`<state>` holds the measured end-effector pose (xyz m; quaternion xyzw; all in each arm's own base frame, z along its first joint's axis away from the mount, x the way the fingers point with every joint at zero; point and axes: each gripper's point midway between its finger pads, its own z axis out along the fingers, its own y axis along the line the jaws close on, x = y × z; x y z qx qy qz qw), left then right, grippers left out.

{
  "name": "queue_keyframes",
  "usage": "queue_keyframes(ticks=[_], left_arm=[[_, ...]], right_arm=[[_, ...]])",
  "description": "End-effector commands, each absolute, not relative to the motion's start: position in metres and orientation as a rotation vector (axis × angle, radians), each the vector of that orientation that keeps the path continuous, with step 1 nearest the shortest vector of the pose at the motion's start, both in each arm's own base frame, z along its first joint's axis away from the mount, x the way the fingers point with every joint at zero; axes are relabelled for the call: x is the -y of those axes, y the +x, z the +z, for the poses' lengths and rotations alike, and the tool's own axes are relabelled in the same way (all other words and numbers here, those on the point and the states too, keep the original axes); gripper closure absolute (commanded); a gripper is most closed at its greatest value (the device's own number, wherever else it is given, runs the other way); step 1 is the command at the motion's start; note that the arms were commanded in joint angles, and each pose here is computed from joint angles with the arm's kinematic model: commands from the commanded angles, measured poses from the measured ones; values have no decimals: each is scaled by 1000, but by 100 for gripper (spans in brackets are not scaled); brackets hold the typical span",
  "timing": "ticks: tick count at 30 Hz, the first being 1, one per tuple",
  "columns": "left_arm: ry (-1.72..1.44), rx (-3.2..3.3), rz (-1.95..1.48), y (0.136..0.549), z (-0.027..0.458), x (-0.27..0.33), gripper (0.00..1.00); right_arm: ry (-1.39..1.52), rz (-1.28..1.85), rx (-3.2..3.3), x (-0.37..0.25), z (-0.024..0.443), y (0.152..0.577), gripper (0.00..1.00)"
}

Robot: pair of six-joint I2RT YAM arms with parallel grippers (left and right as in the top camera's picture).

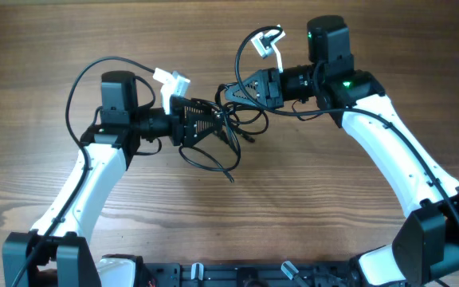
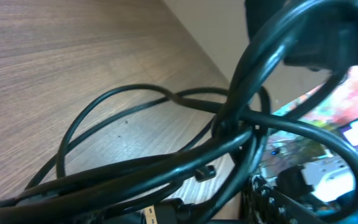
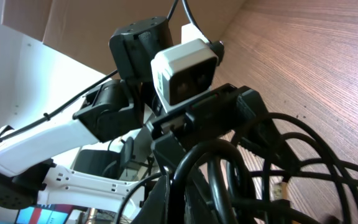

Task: Untangle cables

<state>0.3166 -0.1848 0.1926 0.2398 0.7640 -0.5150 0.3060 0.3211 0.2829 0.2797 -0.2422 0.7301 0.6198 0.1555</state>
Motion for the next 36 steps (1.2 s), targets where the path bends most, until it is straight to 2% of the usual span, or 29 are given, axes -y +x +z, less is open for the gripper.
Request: queue_keyframes(ticks=[1,2,3,7,11,15,18,20,23,24,25,30,32,33,35,36], left_arm=[[631,-2066,-1221,330,178,183,44],[598,-2109,-1155,336,169,179,82],[519,-2201,-1047,346,150,168,96],[162,-2439,-886,362,104,139,96],[-395,-2611,-461,373,45,73,96],[-611,-2636,-372,369,25,39,95],[-818,-2627,-350,362,17,6,89],[-851,-2619,-411,362,18,2,79],[-846,-2615,-506,362,21,3,56],[-860,-2606,-500,362,21,-4,38],[-873,-2599,-525,362,22,-6,29],[-932,-2515,-847,360,39,-17,18],[-985,-2470,-956,356,46,-25,5],[-1003,-2443,-1013,354,50,-28,3],[-1006,-2367,-1160,354,64,-31,3],[-977,-2280,-1337,353,83,-28,5]], right_arm=[[-749,1823,-2040,-282,295,309,96],[-749,1823,-2040,-282,295,309,96],[-748,1824,-2041,-283,295,309,96],[-749,1823,-2040,-283,295,309,96],[-746,1822,-2037,-282,295,311,96],[-702,1825,-2048,-276,297,317,96],[-689,1810,-2017,-272,303,326,96],[-689,1810,-2020,-272,303,325,96],[-679,1817,-2034,-272,301,324,96],[-680,1813,-2037,-271,300,324,96],[-689,1799,-2035,-271,298,324,96],[-623,1708,-2114,-268,281,331,96],[-622,1708,-2115,-268,281,331,96],[-621,1709,-2116,-268,281,331,96],[-617,1711,-2121,-268,281,331,96],[-617,1712,-2122,-268,281,331,96]])
